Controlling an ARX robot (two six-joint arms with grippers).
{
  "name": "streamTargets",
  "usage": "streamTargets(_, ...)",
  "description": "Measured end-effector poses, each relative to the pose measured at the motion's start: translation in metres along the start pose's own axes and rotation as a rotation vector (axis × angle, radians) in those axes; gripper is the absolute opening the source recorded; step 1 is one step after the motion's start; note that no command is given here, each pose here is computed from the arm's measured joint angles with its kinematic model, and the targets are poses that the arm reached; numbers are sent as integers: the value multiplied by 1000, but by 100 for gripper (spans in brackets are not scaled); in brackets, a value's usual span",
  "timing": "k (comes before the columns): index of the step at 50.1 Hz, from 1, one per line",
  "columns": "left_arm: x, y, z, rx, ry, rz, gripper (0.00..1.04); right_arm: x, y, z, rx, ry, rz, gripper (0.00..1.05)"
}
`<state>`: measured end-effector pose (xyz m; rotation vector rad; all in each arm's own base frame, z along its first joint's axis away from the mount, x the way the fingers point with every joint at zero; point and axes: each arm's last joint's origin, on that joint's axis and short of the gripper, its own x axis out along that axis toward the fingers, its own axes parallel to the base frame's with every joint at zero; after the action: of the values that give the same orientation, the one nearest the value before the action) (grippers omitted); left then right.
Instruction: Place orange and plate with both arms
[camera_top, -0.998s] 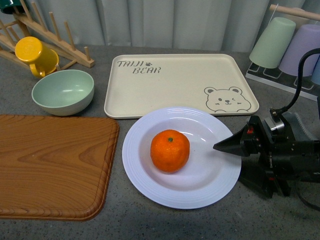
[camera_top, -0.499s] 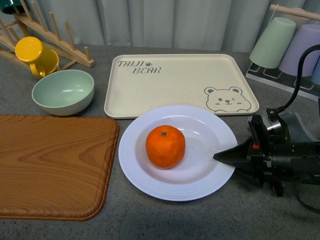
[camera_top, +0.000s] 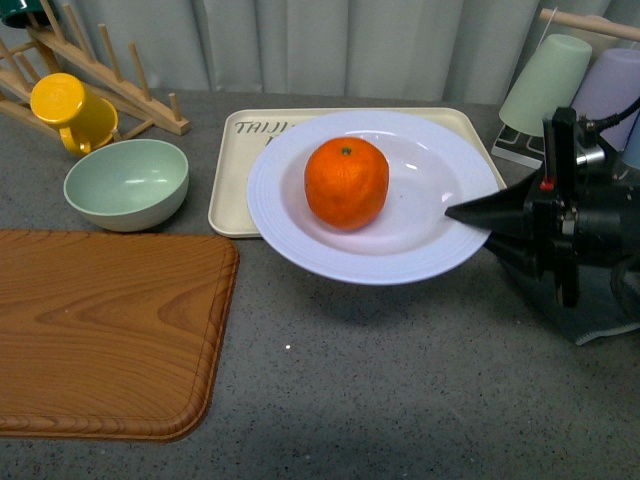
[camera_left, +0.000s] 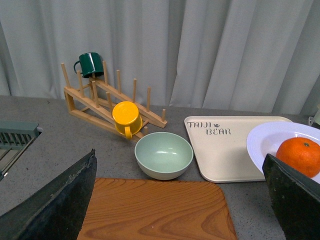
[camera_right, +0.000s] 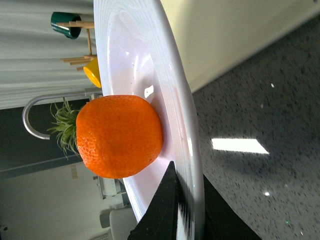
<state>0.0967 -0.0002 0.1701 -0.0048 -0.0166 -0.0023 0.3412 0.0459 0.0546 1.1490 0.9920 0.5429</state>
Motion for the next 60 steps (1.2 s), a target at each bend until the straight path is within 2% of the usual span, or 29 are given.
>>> streamTargets(7,0,0,0,0,0,0,98,20,10,29,-14,-22,35,3)
streamTargets(21,0,0,0,0,0,0,98,66,6,55,15,-5,-2,3)
streamTargets(36,0,0,0,0,0,0,98,127,15,62,17,33,11,3)
streamTargets(51,0,0,0,0,0,0,98,152,-3,59,78,58,-75,3)
streamTargets(60,0,0,0,0,0,0,98,152,0,65,72,44,-102,30)
